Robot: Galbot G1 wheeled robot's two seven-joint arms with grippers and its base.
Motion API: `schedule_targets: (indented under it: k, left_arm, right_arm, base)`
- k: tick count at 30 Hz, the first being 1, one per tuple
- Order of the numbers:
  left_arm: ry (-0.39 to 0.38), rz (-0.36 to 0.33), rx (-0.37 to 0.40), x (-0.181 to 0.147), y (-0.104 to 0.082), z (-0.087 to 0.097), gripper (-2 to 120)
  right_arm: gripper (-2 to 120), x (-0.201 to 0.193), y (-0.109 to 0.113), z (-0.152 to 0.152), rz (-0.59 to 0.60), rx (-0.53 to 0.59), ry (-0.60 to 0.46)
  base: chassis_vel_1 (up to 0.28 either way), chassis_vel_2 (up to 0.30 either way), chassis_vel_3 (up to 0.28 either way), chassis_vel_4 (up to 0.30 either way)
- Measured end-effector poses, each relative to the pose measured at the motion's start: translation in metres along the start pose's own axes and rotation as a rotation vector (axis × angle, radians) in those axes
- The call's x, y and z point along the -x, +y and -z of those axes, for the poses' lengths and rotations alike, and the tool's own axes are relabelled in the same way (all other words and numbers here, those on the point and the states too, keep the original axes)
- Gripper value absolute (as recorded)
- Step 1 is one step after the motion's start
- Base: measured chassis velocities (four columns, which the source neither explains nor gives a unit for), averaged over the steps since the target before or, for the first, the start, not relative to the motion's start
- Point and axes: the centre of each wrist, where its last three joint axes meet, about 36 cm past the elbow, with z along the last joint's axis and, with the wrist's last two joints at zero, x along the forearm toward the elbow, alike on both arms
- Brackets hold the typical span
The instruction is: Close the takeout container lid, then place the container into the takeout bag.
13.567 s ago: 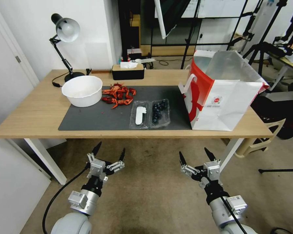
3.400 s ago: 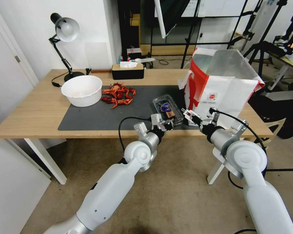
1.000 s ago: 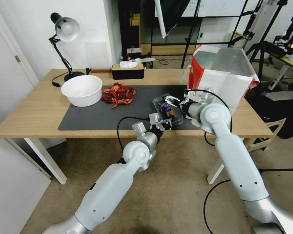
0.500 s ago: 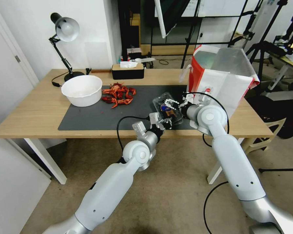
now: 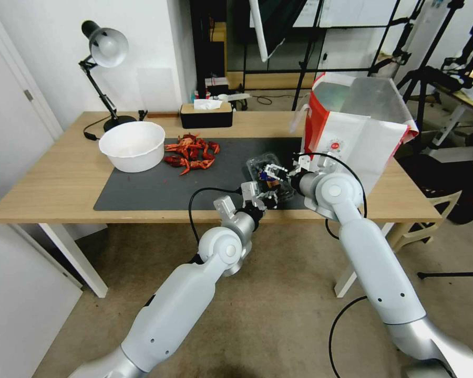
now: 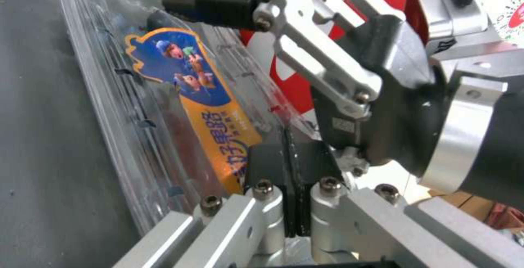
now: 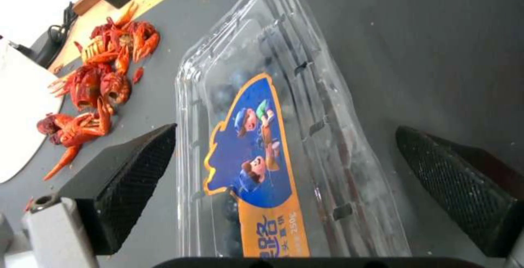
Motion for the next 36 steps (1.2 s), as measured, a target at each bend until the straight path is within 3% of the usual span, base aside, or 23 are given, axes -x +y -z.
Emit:
schedule_targets:
  k: [24, 33, 36]
  left_arm:
    - [-0.006, -0.005, 0.001, -0.0016, -0.002, 0.0021, 0]
    - [-0.007, -0.005, 0.001, -0.0026, -0.0023, 0.0026, 0]
    - [-0.008, -0.004, 0.001, -0.0023, -0.0027, 0.0031, 0]
  right_arm:
    - [100, 0.0095, 0.0011, -0.0041, 0.006, 0.034, 0.033]
    - [80, 0.0099, 0.0003, -0.0046, 0.008, 0.041, 0.038]
    - [65, 0.0092, 0.0007, -0.0041, 0.008, 0.043, 0.04]
  base:
    - [0.0, 0.0, 0.0, 0.0]
    - [0.0, 0.0, 0.0, 0.0]
    - [0.0, 0.0, 0.0, 0.0]
